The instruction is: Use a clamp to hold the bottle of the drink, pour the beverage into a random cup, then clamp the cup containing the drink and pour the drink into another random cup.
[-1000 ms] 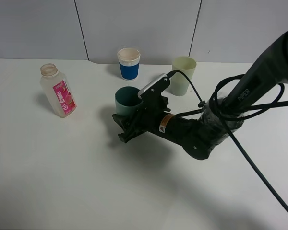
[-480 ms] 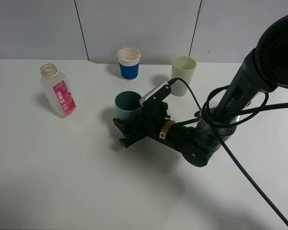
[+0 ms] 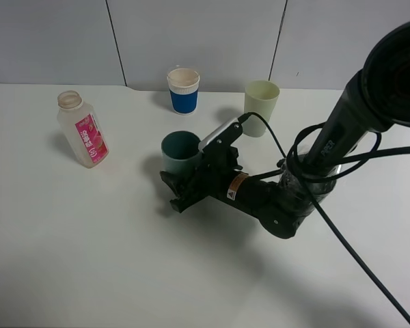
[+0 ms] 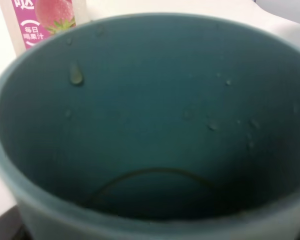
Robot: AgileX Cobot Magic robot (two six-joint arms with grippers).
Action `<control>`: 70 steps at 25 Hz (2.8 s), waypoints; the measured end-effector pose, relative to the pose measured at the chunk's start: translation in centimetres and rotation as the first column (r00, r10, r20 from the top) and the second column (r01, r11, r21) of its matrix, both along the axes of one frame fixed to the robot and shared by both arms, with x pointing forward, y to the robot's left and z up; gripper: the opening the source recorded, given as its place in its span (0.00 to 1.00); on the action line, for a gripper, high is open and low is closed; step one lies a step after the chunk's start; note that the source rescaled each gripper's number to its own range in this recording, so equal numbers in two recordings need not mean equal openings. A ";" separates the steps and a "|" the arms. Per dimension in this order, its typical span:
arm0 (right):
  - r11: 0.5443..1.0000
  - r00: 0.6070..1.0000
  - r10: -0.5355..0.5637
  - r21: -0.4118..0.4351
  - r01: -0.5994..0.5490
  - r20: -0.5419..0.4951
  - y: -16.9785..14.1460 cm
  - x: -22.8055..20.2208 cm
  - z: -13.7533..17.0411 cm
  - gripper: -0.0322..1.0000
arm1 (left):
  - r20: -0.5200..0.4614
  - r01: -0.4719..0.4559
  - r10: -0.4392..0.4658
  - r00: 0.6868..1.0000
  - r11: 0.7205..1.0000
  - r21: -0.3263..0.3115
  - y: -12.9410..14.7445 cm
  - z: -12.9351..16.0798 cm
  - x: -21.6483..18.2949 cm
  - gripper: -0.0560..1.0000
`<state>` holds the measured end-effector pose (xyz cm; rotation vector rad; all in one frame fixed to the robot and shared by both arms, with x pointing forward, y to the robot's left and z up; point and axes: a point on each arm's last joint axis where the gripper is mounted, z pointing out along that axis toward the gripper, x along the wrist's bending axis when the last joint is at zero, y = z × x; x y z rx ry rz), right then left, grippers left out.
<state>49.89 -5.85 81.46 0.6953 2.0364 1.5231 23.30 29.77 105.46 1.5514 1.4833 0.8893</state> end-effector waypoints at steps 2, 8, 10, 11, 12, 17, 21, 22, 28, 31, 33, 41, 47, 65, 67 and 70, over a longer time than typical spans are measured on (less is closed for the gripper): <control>1.000 1.000 0.002 -0.003 -0.002 -0.003 0.0 0.0 0.0 0.75 | 0.000 0.000 0.000 1.000 1.000 0.000 0.0 0.0 0.0 1.00; 1.000 1.000 0.002 0.002 -0.002 0.010 0.2 0.2 1.3 0.98 | 0.000 -0.003 0.003 1.000 1.000 -0.005 0.0 0.0 0.0 1.00; 1.000 1.000 0.001 0.001 -0.001 0.011 0.2 0.3 1.8 0.99 | 0.000 -0.003 0.003 1.000 1.000 -0.005 0.0 0.0 0.0 1.00; 1.000 1.000 0.000 -0.003 0.000 0.014 0.3 0.4 3.0 0.99 | 0.000 -0.003 0.003 1.000 1.000 -0.005 0.0 0.0 0.0 1.00; 1.000 1.000 0.000 -0.007 0.000 0.014 0.3 0.4 3.7 0.99 | 0.000 -0.003 0.003 1.000 1.000 -0.005 0.0 0.0 0.0 1.00; 1.000 1.000 -0.012 -0.009 0.013 0.027 0.3 0.6 7.5 1.00 | 0.000 0.000 0.000 1.000 1.000 0.000 0.0 0.0 0.0 1.00; 0.998 0.995 -0.062 -0.002 0.063 0.072 -0.5 0.4 12.7 1.00 | 0.000 0.000 0.000 1.000 1.000 0.000 0.0 0.0 0.0 1.00; 0.998 0.993 -0.070 0.000 0.071 0.092 -0.7 0.3 13.9 1.00 | 0.000 0.000 0.000 1.000 1.000 0.000 0.0 0.0 0.0 1.00; 0.990 0.980 -0.117 -0.065 0.129 0.164 -2.8 0.6 17.3 1.00 | 0.000 -0.003 0.003 1.000 1.000 -0.005 0.0 0.0 0.0 1.00; 0.980 0.974 -0.157 -0.096 0.174 0.162 -4.7 1.2 18.3 1.00 | 0.000 0.000 0.000 1.000 1.000 0.000 0.0 0.0 0.0 1.00; 0.972 0.966 -0.195 -0.099 0.213 0.168 -6.3 1.8 19.1 1.00 | 0.000 0.000 0.000 1.000 1.000 0.000 0.0 0.0 0.0 1.00; 0.894 0.902 -0.422 -0.123 0.430 0.087 -14.3 3.6 21.2 1.00 | 0.000 0.000 0.000 1.000 1.000 0.000 0.0 0.0 0.0 1.00; 0.809 0.825 -0.564 -0.180 0.559 0.030 -19.3 3.0 22.7 1.00 | 0.000 0.000 0.000 1.000 1.000 0.000 0.0 0.0 0.0 1.00; 0.652 0.653 -0.754 -0.037 0.757 0.069 -24.7 -12.4 33.1 1.00 | 0.000 0.000 0.000 1.000 1.000 0.000 0.0 0.0 0.0 1.00; 0.651 0.653 -0.756 -0.058 0.757 0.036 -24.6 -14.2 33.0 1.00 | 0.000 0.000 0.000 1.000 1.000 0.000 0.0 0.0 0.0 1.00; 0.648 0.651 -0.759 -0.094 0.755 -0.007 -24.5 -17.3 32.7 1.00 | 0.000 -0.003 0.003 1.000 1.000 -0.005 0.0 0.0 0.0 1.00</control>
